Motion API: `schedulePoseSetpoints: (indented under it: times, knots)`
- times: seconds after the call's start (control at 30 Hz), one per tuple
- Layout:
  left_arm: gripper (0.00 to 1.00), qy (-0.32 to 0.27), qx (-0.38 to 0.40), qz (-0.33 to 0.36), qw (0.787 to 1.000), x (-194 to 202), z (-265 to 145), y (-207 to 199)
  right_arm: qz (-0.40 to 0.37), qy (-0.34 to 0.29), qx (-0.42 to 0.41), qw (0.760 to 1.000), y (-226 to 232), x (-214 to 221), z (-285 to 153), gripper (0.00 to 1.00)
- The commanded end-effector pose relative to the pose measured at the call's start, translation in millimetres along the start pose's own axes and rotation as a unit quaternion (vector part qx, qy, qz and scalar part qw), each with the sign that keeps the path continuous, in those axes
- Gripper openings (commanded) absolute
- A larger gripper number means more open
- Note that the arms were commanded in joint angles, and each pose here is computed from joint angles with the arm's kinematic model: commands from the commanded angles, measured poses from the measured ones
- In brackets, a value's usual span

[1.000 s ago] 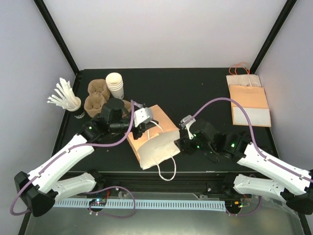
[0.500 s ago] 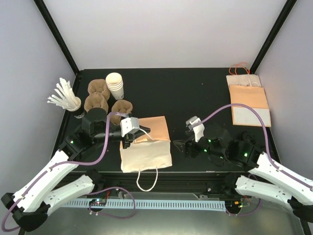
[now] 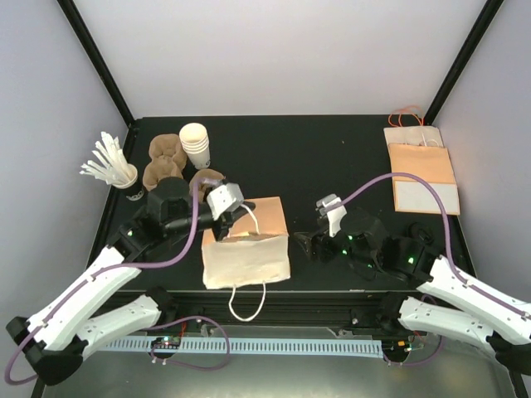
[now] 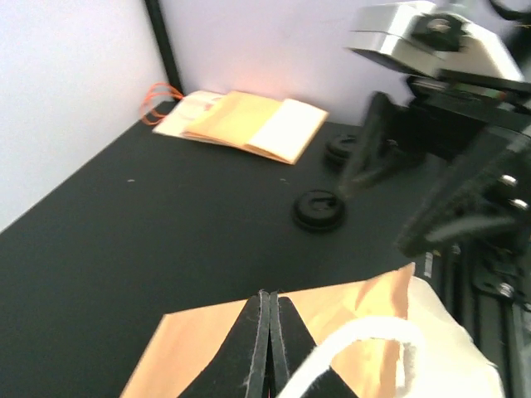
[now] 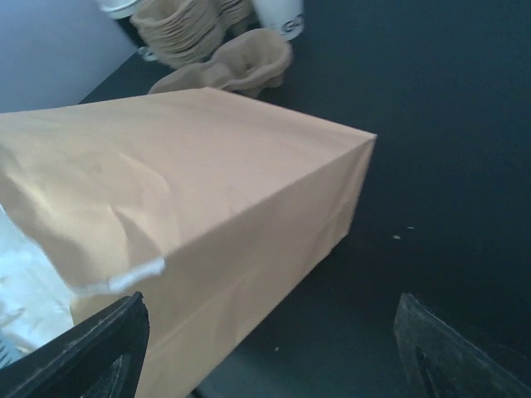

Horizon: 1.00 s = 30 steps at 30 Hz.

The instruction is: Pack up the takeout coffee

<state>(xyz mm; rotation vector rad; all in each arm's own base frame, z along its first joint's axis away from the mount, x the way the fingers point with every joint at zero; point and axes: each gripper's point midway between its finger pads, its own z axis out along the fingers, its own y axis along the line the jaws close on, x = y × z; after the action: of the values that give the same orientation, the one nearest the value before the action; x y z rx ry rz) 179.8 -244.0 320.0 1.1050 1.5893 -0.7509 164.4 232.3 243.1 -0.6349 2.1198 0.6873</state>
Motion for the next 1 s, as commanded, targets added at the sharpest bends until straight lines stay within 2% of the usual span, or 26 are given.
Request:
schedulePoseSetpoints:
  times: [0.0, 0.1, 0.23, 0.33, 0.57, 0.87, 0.97]
  knots:
    - [0.02, -0.044, -0.096, -0.001, 0.994, -57.1, 9.4, 49.2, 0.050, -0.059, 0.086, 0.993, -31.6, -23.5, -20.5, 0.84]
    - [0.02, -0.043, -0.085, 0.010, 0.995, -80.8, 32.3, 64.3, 0.073, -0.083, 0.133, 0.985, -50.5, -28.7, -35.5, 0.84]
    - [0.02, -0.057, -0.076, 0.029, 0.995, -110.3, 58.4, 82.9, 0.095, -0.108, 0.152, 0.978, -62.1, -31.0, -57.3, 0.84]
    - [0.02, -0.038, -0.099, 0.024, 0.994, -111.7, 87.4, 117.3, 0.106, -0.122, 0.154, 0.975, -67.0, -28.7, -68.6, 0.84]
    - [0.01, -0.027, -0.067, 0.022, 0.997, -111.7, 139.9, 162.0, 0.113, -0.115, 0.153, 0.975, -69.7, -20.4, -76.2, 0.84]
    - [0.02, -0.021, -0.108, -0.031, 0.993, -98.8, 174.3, 250.1, 0.102, -0.101, 0.147, 0.979, -65.6, -18.3, -65.8, 0.84]
    - [0.09, -0.015, -0.123, -0.038, 0.992, -92.4, 182.1, 267.9, 0.095, -0.091, 0.149, 0.980, -64.1, -17.3, -59.1, 0.85]
